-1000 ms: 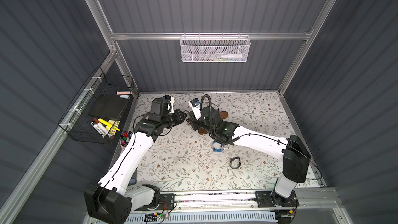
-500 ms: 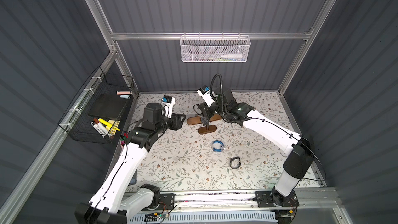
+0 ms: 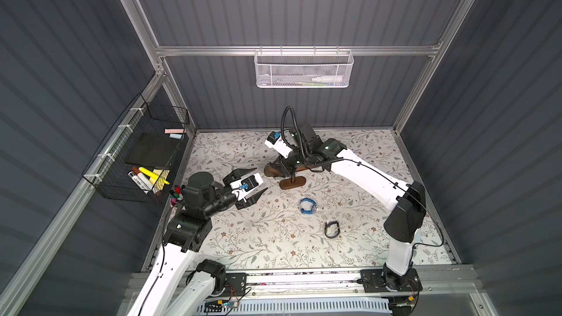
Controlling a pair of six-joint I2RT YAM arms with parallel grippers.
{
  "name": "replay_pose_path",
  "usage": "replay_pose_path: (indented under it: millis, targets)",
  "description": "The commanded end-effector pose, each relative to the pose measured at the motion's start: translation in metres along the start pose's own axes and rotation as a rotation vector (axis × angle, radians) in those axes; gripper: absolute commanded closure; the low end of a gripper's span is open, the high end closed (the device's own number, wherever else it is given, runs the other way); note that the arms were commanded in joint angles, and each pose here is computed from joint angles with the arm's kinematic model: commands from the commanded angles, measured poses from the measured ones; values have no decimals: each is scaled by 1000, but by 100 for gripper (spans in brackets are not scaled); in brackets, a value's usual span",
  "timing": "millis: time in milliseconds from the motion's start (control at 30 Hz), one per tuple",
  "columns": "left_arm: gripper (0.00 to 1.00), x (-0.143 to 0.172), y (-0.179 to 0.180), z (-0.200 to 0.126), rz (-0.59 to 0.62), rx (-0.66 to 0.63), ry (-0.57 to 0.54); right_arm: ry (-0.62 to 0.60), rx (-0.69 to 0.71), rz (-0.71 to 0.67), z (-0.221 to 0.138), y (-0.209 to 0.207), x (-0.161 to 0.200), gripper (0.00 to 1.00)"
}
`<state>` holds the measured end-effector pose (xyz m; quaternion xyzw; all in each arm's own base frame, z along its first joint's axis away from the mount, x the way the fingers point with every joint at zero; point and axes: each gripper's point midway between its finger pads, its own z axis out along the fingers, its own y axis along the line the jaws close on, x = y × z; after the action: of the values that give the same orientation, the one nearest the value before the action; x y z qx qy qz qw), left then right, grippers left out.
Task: Place watch on stand
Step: Pick up the watch at the center of the board.
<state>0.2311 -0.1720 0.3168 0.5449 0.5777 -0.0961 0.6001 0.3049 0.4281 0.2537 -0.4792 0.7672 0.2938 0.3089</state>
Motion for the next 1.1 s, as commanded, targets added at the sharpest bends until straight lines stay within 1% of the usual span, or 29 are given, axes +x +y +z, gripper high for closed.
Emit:
replay_pose_path:
  millis: [0, 67, 167, 233, 367, 433, 567, 700, 933, 967, 1000, 1067]
  targets:
    - [31, 2, -16, 2, 153, 116, 12, -20, -3, -40, -7, 10, -14, 100]
    - [31, 3, -19, 5, 176, 128, 18, -17, 7, -51, -5, 12, -17, 100]
    - [34, 14, -27, 11, 200, 181, 80, -12, 1, -60, -2, 15, -23, 100]
    - [35, 17, -32, 15, 225, 192, 109, -7, -2, -72, -1, 18, -25, 100]
    - [37, 15, -34, 23, 270, 167, 129, -5, -6, -83, 4, 23, -27, 100]
    - [39, 16, -30, 26, 275, 146, 141, -4, -7, -87, 6, 25, -27, 100]
    - [40, 12, -20, 27, 290, 96, 139, 6, -12, -88, 9, 27, -24, 100]
    - [46, 24, -18, 34, 277, 115, 199, 3, -16, -95, 7, 31, -25, 100]
    - [47, 24, -14, 42, 257, 98, 188, -6, -24, -113, 2, 40, -23, 100]
    - [47, 23, -13, 42, 254, 92, 184, -1, 11, -116, 2, 34, -23, 100]
    - [47, 23, -12, 43, 253, 93, 186, -2, 13, -117, 2, 35, -22, 100]
    - [47, 30, -9, 44, 250, 82, 226, -2, 12, -121, 1, 36, -22, 100]
